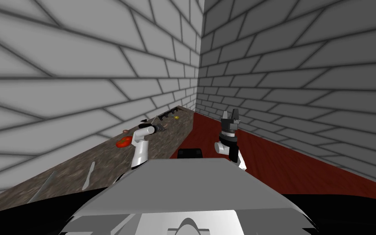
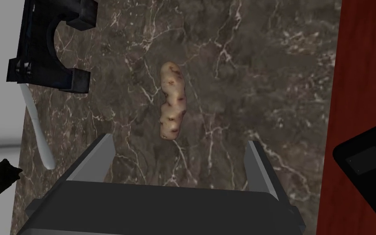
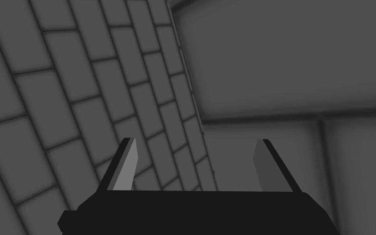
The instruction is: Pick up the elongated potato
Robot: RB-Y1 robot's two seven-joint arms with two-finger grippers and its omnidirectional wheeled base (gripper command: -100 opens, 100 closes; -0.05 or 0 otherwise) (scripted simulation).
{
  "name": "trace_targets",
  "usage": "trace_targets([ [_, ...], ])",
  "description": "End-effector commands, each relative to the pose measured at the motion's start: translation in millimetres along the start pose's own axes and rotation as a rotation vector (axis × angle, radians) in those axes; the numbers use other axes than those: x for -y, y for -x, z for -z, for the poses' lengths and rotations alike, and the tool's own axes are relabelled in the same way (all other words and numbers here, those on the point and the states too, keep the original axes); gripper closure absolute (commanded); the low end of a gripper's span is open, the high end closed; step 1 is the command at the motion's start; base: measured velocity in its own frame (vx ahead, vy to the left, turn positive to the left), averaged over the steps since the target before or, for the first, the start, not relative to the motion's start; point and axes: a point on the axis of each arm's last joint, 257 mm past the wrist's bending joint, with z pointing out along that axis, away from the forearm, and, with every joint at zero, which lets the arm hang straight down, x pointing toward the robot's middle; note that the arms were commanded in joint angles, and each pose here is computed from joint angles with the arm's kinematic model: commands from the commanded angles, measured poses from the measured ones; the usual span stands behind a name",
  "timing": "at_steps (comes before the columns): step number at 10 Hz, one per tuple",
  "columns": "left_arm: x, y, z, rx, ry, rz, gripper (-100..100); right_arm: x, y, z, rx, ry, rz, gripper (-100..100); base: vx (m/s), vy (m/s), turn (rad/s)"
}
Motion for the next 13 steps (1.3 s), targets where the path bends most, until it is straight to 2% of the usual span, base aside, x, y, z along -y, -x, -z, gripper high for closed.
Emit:
trace_targets([
  [1, -6, 5.3, -1.6, 0.022, 0.034, 0.008, -100, 0, 0, 0.0, 0.000, 0.000, 0.000, 0, 0.030, 0.023, -0.050],
  [6, -13, 24.2, -3.1, 0.094, 0.144, 0.047, -100, 0, 0, 0.0, 0.000, 0.000, 0.000, 0, 0.038, 0.031, -0.070],
  [7, -14, 24.6, -2.9, 0.096, 0.148, 0.047, -100, 0, 0, 0.0, 0.000, 0.000, 0.000, 0, 0.033, 0.032, -0.050],
  [13, -27, 49.0, 2.2, 0.185, 0.286, 0.092, -100, 0, 0, 0.0, 0.000, 0.000, 0.000, 0, 0.039, 0.036, -0.072],
])
